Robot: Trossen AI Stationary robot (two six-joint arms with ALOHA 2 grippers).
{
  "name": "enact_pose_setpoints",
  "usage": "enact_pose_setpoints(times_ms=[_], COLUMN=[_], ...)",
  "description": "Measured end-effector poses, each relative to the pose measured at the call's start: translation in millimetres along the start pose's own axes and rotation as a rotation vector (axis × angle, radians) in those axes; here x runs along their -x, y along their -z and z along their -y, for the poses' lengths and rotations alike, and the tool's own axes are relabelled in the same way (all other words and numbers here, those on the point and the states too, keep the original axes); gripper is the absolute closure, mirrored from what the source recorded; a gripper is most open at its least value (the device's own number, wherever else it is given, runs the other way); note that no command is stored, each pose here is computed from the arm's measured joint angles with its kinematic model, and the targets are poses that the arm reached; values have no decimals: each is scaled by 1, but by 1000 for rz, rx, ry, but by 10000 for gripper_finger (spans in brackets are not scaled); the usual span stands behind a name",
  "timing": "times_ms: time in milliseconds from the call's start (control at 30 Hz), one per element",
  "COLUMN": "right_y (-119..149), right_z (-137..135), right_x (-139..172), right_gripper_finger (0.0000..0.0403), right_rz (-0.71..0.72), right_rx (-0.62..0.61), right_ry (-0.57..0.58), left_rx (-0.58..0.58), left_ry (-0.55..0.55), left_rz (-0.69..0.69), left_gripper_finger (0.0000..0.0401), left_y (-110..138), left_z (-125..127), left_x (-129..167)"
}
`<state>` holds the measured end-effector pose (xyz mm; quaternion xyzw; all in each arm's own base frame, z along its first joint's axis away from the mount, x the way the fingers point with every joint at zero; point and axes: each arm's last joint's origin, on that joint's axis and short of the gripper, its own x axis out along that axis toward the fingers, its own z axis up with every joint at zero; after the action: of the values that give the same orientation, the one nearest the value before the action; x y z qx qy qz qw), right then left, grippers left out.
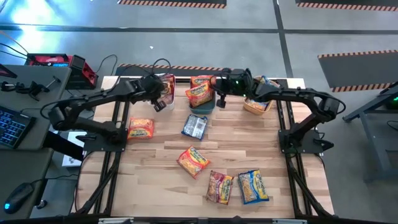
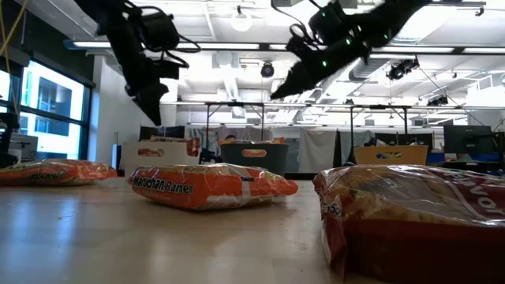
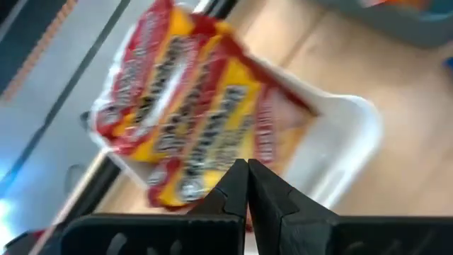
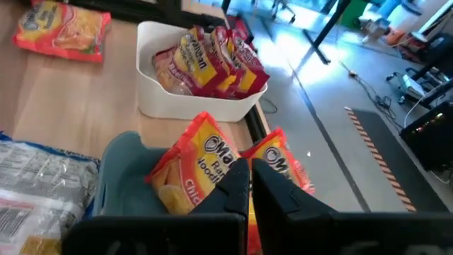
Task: Sort Maruchan noodles
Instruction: Adjust the orange noodle packs into the blue bin
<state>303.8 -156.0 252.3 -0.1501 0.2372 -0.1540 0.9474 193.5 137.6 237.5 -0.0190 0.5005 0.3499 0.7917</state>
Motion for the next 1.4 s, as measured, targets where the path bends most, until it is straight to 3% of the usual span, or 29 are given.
enact_pose_setpoints(times_ms=[267,467,567,733,900,1100,1233,1400], right_y=[33,36,27,17,19,37,43,49], right_z=[-18,-13,-3,12,24,40,51,62], right_x=[16,26,22,14,11,13,16,20], right_gripper_finger=[403,403,403,403,403,403,403,403], right_rz=[83,120,66,-90,-66,-59,-74,-61], right_rx=[-94,-103,-140,-81,-67,-87,-83,-63], right_ry=[-2,-157,-128,-133,-92,-22,6,15], left_rx=[99,158,144,177,142,83,62,31], left_ry=[304,362,420,407,391,381,449,457], left_rz=[98,183,288,420,303,221,152,52], left_gripper_finger=[401,399,392,389,360,281,226,178], left_y=[8,-3,-14,-34,-62,-111,-135,-151], left_z=[37,46,44,27,5,-15,-16,-12], left_x=[5,-7,-11,-25,-49,-71,-92,-119])
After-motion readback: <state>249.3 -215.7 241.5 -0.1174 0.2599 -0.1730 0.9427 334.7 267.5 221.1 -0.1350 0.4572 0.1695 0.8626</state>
